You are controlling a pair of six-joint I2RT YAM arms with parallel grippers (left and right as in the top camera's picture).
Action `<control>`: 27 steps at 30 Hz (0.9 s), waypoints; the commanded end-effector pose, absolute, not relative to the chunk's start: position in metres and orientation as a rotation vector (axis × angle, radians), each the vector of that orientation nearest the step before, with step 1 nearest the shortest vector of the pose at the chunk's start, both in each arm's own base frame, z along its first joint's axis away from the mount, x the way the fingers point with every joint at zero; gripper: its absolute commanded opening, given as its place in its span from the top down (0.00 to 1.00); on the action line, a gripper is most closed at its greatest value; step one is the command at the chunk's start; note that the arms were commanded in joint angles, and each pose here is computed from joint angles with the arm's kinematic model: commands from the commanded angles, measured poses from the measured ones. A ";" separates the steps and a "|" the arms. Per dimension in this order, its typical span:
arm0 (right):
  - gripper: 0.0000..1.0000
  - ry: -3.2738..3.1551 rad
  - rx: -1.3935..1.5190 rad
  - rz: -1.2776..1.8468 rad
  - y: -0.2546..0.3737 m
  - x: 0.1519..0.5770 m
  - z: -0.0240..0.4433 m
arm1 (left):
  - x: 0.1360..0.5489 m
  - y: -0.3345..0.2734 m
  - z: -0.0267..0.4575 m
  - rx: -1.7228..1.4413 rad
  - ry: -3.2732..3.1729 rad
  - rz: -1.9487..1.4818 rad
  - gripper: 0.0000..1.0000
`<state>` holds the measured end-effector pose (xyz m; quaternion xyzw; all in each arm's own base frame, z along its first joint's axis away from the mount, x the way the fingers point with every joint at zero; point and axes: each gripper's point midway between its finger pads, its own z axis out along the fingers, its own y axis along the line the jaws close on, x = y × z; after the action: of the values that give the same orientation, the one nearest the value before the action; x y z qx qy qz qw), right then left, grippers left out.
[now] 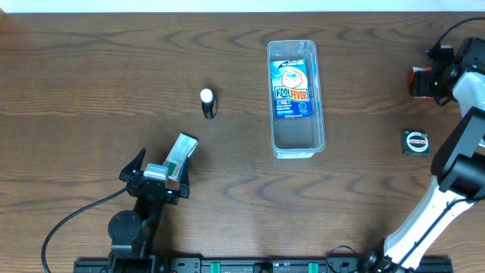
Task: Pack container
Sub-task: 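Lift the red box and carry it over the container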
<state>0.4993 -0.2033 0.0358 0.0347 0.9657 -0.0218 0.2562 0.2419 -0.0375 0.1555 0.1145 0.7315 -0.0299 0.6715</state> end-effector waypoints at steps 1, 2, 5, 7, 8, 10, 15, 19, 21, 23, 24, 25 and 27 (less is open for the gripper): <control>0.37 2.430 0.111 0.070 -0.177 0.519 0.121 | 0.241 -0.038 0.138 0.279 1.696 -0.067 0.02; 0.38 2.402 0.113 0.113 -0.167 0.520 0.135 | 0.241 -0.038 0.138 0.279 1.696 -0.067 0.02; 0.38 2.325 0.091 0.219 -0.132 0.520 0.181 | 0.241 -0.038 0.138 0.279 1.696 -0.067 0.02; 0.36 2.303 0.067 0.242 -0.109 0.515 0.207 | 0.241 -0.038 0.138 0.279 1.696 -0.067 0.02; 0.36 2.295 0.046 0.252 -0.095 0.511 0.219 | 0.241 -0.038 0.138 0.279 1.696 -0.067 0.02; 0.35 2.284 -0.008 0.277 -0.066 0.502 0.240 | 0.241 -0.038 0.138 0.279 1.696 -0.067 0.02; 0.36 2.295 -0.048 0.411 0.015 0.476 0.274 | 0.241 -0.038 0.138 0.279 1.696 -0.067 0.02; 0.36 2.325 -0.035 0.519 0.069 0.466 0.277 | 0.241 -0.038 0.138 0.279 1.696 -0.067 0.02; 0.36 2.357 -0.027 0.538 0.090 0.462 0.270 | 0.241 -0.038 0.138 0.279 1.696 -0.067 0.02; 0.35 2.386 -0.041 0.540 0.109 0.458 0.263 | 0.241 -0.038 0.138 0.279 1.696 -0.067 0.02; 0.35 2.399 -0.050 0.538 0.120 0.457 0.260 | 0.241 -0.038 0.138 0.279 1.696 -0.067 0.02; 0.35 2.411 -0.050 0.529 0.128 0.456 0.256 | 0.241 -0.038 0.138 0.279 1.696 -0.067 0.02; 0.34 2.437 -0.032 0.490 0.143 0.455 0.246 | 0.241 -0.038 0.138 0.279 1.696 -0.067 0.02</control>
<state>0.4529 0.1278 0.2578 -0.0475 0.9185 0.2045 0.3351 0.2419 -0.0375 0.1555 0.1145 0.7315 -0.0299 0.6715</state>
